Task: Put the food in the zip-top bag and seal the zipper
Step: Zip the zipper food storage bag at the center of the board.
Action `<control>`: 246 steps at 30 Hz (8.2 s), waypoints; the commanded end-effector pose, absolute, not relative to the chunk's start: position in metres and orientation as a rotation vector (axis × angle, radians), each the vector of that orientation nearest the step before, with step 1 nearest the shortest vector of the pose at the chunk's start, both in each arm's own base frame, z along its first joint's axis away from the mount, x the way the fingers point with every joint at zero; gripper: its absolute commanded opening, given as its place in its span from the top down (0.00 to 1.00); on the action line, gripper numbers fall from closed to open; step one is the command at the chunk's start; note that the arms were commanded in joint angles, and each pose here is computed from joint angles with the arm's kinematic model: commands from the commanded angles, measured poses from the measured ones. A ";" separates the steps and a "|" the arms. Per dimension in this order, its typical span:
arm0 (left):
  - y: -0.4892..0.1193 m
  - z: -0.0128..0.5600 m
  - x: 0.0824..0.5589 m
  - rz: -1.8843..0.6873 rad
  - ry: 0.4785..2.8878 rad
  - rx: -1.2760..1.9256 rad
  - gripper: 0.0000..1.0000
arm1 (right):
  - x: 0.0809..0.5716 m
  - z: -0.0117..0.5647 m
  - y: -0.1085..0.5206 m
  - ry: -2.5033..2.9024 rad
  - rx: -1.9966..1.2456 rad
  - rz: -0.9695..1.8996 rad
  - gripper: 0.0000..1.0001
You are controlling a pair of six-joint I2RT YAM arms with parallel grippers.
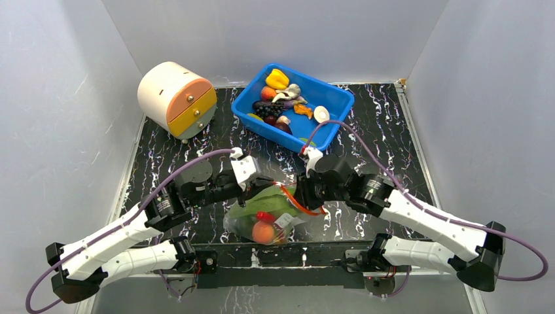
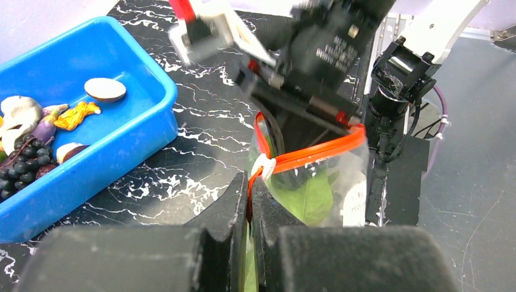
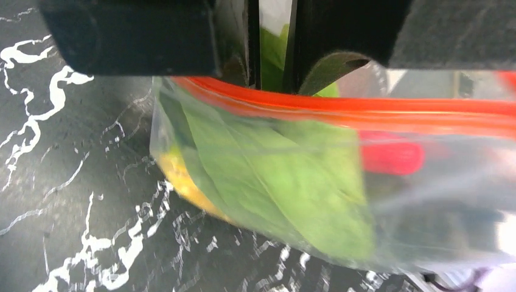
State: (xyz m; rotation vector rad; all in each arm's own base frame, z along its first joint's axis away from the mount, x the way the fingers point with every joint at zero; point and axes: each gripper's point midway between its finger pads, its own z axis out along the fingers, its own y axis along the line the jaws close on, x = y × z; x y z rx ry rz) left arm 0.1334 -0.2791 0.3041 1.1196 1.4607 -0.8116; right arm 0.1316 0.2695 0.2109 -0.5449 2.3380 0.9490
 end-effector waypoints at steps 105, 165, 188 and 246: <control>-0.211 0.322 0.127 -0.675 1.459 0.998 1.00 | 0.115 0.293 0.247 1.620 -1.333 0.793 1.00; -0.261 0.268 0.106 -0.813 1.459 1.316 1.00 | 0.103 0.282 0.278 1.466 -1.410 0.955 0.56; -0.271 0.279 0.100 -0.895 1.413 1.300 0.81 | 0.112 0.262 0.278 1.493 -1.386 0.911 1.00; -0.235 0.235 0.098 -0.702 1.648 1.498 0.84 | 0.121 0.262 0.267 1.473 -1.383 0.808 1.00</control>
